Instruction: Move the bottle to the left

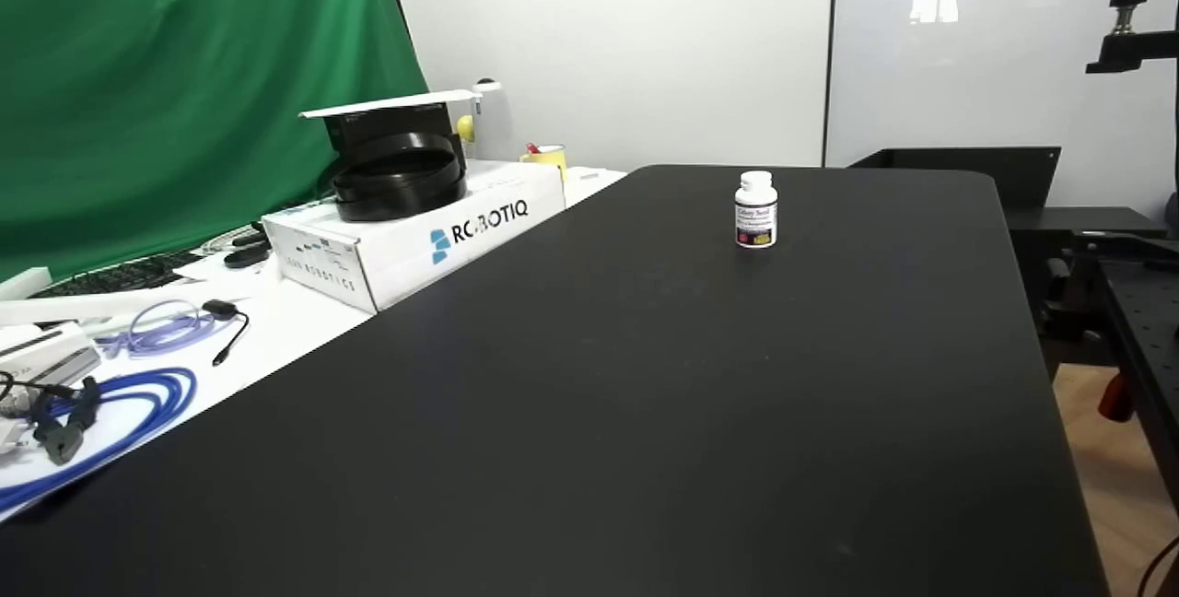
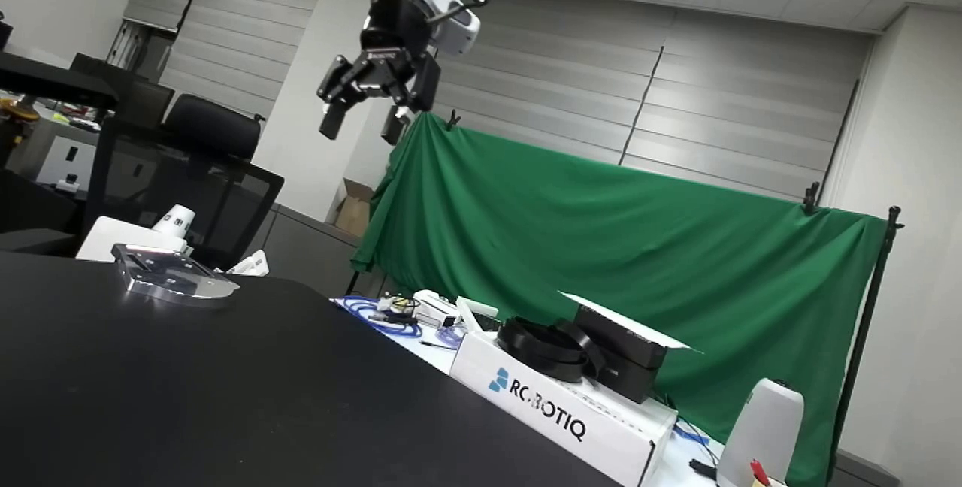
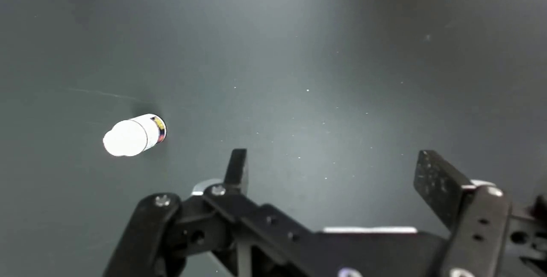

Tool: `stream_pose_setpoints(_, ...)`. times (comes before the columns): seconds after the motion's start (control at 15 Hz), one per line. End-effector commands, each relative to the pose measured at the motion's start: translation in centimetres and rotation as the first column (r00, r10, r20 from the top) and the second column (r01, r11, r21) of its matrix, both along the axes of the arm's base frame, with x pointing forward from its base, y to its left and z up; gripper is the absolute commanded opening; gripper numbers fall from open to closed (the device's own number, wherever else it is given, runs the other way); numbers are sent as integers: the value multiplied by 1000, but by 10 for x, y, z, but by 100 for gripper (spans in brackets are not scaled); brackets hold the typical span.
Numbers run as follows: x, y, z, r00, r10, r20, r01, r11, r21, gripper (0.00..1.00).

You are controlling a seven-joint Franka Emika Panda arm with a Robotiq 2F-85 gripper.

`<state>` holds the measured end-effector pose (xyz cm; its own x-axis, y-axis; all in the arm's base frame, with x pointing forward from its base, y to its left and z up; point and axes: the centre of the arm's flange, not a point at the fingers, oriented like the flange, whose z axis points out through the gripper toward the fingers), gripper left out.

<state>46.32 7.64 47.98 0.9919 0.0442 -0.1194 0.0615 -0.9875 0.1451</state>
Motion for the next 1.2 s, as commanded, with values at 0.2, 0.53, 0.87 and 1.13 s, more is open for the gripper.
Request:
stream_pose_setpoints(0.2,14,-145,0,992,-75,96,67,994,91,100)
stream_pose_setpoints(0.53,38,-228,4,978,-148,148,133,985,107,100)
stream_pose_setpoints(0.87,28,-245,-6,972,-193,130,180,978,106,100)
stream_pose_setpoints(1.13,31,-245,-7,972,-198,128,184,976,112,100)
